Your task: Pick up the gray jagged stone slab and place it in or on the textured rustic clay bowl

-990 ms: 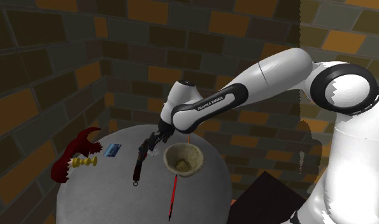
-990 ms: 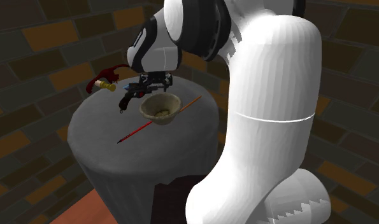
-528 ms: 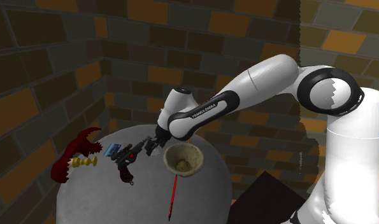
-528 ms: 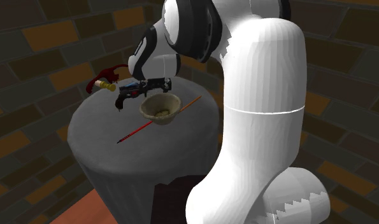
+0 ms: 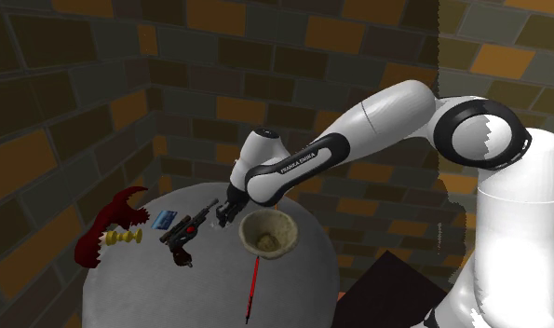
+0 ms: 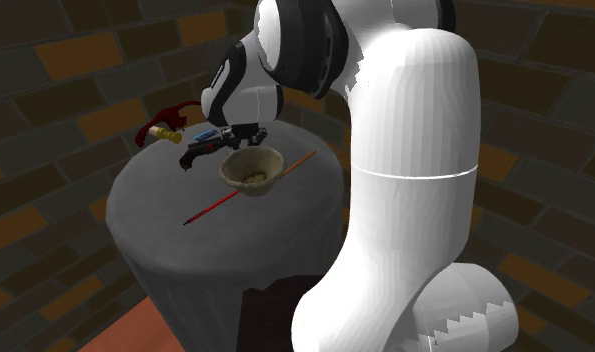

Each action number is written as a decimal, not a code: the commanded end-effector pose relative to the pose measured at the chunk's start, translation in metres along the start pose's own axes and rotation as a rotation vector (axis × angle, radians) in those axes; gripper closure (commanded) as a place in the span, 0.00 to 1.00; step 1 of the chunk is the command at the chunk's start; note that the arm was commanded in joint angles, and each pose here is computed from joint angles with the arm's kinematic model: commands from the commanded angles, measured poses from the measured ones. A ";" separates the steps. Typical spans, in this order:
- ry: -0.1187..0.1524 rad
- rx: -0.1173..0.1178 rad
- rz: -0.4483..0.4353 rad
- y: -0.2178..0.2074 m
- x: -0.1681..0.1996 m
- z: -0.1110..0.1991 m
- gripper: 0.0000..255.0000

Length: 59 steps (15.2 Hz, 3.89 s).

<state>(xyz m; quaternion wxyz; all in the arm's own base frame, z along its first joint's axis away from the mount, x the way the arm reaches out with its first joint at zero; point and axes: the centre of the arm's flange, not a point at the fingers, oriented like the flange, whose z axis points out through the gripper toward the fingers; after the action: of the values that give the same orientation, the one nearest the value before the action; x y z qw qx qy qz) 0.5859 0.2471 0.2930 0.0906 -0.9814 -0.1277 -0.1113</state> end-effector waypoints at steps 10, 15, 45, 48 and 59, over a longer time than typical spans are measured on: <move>-0.050 -0.055 -0.045 -0.017 0.015 -0.007 0.00; -0.115 -0.128 -0.104 -0.038 0.033 0.003 0.00; -0.115 -0.128 -0.104 -0.042 0.040 -0.014 1.00; -0.115 -0.128 -0.104 -0.044 0.044 -0.029 1.00; -0.115 -0.128 -0.104 -0.053 0.058 -0.085 1.00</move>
<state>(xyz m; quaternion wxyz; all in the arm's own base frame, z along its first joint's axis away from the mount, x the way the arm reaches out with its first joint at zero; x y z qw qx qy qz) 0.6098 0.2928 0.3916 0.0143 -0.9820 -0.1759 -0.0674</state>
